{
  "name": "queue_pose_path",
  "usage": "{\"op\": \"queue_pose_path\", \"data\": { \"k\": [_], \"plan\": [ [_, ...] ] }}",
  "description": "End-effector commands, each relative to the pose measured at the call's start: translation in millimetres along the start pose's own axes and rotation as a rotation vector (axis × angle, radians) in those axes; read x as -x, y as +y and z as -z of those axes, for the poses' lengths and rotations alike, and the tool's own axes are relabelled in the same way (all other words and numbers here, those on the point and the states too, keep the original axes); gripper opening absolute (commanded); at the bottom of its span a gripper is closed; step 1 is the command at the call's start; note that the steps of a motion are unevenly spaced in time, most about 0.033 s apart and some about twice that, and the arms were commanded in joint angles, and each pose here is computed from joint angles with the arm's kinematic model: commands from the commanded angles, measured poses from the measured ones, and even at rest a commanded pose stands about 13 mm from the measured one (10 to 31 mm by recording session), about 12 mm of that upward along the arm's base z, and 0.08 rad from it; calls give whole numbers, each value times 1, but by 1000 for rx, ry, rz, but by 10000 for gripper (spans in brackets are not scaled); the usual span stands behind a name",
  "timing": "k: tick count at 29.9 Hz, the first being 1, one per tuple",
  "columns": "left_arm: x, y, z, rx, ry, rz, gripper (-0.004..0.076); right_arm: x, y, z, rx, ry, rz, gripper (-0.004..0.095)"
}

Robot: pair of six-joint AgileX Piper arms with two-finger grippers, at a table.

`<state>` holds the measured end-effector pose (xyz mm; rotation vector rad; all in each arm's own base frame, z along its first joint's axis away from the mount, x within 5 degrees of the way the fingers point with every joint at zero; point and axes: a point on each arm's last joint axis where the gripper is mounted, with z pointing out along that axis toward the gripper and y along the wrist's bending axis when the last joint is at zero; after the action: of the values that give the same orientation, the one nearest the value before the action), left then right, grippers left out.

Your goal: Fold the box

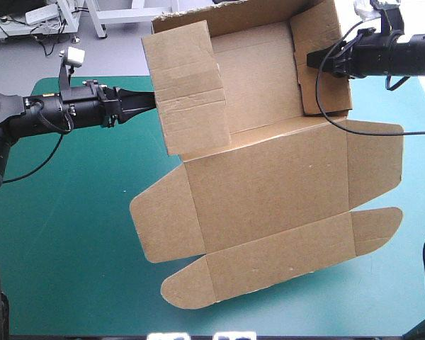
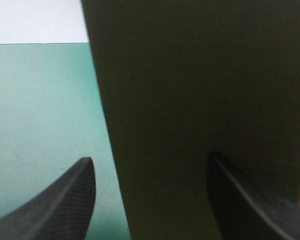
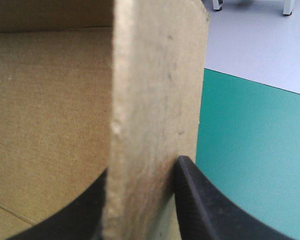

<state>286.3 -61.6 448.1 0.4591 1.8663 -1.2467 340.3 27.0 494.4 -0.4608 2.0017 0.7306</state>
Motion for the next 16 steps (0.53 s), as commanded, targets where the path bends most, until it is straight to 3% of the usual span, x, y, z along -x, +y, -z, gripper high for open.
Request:
{"op": "queue_pose_path", "data": {
  "k": [1, 16],
  "plan": [
    [6, -27, 5, -119, -25, -29, 466, 15, 13, 12, 11, -126, -11, -17],
    [8, -29, 5, -130, -51, -56, 466, 18, 33, -26, -24, -146, -8, -17]
  ]
}}
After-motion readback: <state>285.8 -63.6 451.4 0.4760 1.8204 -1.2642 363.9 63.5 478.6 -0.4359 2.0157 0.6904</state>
